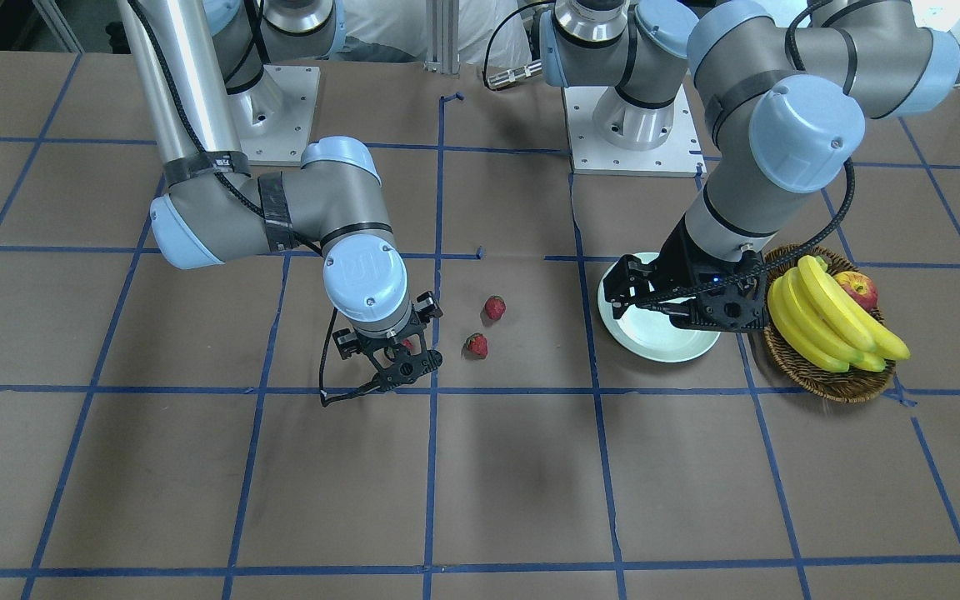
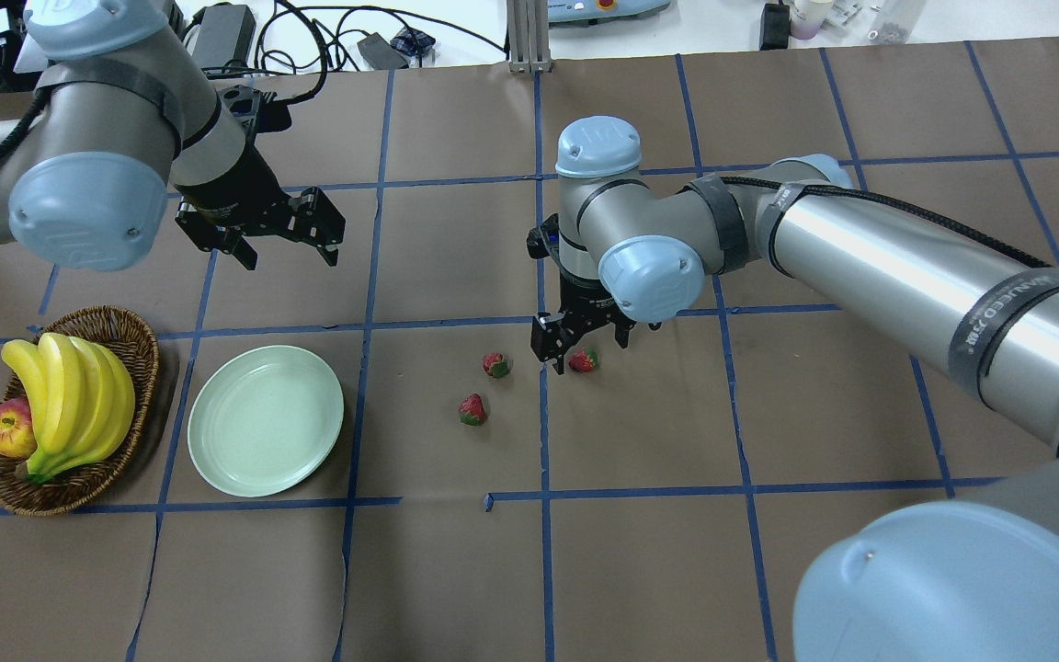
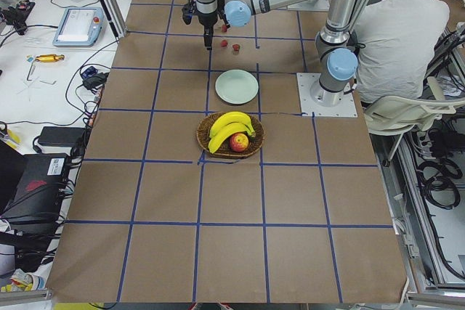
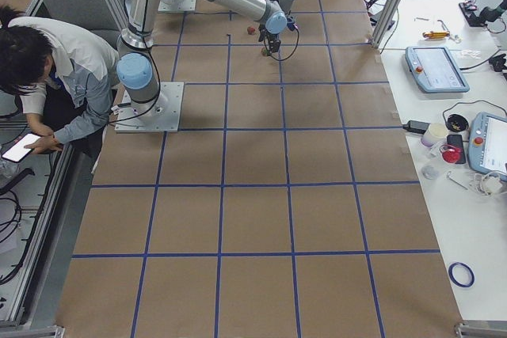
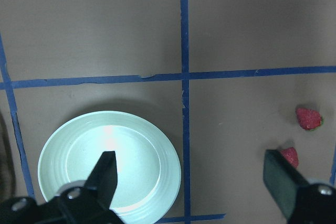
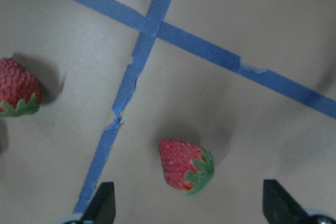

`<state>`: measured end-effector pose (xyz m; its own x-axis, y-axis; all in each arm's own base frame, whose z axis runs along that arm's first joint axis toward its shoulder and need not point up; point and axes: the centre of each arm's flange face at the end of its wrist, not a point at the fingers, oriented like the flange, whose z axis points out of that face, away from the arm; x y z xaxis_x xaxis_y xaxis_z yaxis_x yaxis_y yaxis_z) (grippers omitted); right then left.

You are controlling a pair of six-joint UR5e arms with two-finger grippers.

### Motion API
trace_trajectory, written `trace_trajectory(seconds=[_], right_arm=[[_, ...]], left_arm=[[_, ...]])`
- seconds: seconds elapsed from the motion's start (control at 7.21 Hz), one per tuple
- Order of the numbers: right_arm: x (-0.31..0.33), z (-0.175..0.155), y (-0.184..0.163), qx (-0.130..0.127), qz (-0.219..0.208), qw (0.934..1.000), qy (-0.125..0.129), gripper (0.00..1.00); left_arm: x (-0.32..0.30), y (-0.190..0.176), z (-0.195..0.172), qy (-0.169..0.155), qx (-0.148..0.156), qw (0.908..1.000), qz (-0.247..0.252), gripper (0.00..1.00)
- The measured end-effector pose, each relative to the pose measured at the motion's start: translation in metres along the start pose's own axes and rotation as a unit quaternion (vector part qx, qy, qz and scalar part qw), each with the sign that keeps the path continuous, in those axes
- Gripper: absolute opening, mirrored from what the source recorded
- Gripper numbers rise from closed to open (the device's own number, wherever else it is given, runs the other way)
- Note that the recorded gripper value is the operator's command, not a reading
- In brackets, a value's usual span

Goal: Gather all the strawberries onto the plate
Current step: 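Return the right gripper and grasp the last strawberry, then carry the last strawberry toward the plate and release it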

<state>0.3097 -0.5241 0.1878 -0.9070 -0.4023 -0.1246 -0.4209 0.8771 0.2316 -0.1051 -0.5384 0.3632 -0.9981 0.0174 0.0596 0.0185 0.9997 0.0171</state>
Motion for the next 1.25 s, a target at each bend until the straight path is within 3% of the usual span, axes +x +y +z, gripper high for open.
trace_trajectory(seconds=[0.28,0.55,0.69,0.83,1.25], right_arm=[[-0.0011,0.0063,-0.0017,-0.002,-0.005,1.0000,-0.008,0.79],[-0.0008,0.0094,-0.0026,-0.004,-0.012,0.9999,-0.008,0.37],[-0.0006,0.0100,-0.0038,-0.002,-0.014,0.9999,-0.008,0.07],[-0.0004,0.0095,-0.0050,0.002,-0.015,0.9999,-0.007,0.00],[0.0000,0.0054,-0.0059,0.008,-0.014,0.9999,-0.004,0.00]], left_arm=[[-0.0002,0.0028,0.0061,0.000,-0.005,1.0000,0.000,1.00],[-0.0006,0.0039,0.0083,-0.001,-0.007,1.0000,-0.001,1.00],[-0.0008,0.0040,0.0083,-0.001,-0.007,1.0000,-0.001,1.00],[-0.0008,0.0041,0.0084,-0.001,-0.007,1.0000,-0.001,1.00],[-0.0008,0.0041,0.0084,0.000,-0.007,1.0000,-0.001,1.00]])
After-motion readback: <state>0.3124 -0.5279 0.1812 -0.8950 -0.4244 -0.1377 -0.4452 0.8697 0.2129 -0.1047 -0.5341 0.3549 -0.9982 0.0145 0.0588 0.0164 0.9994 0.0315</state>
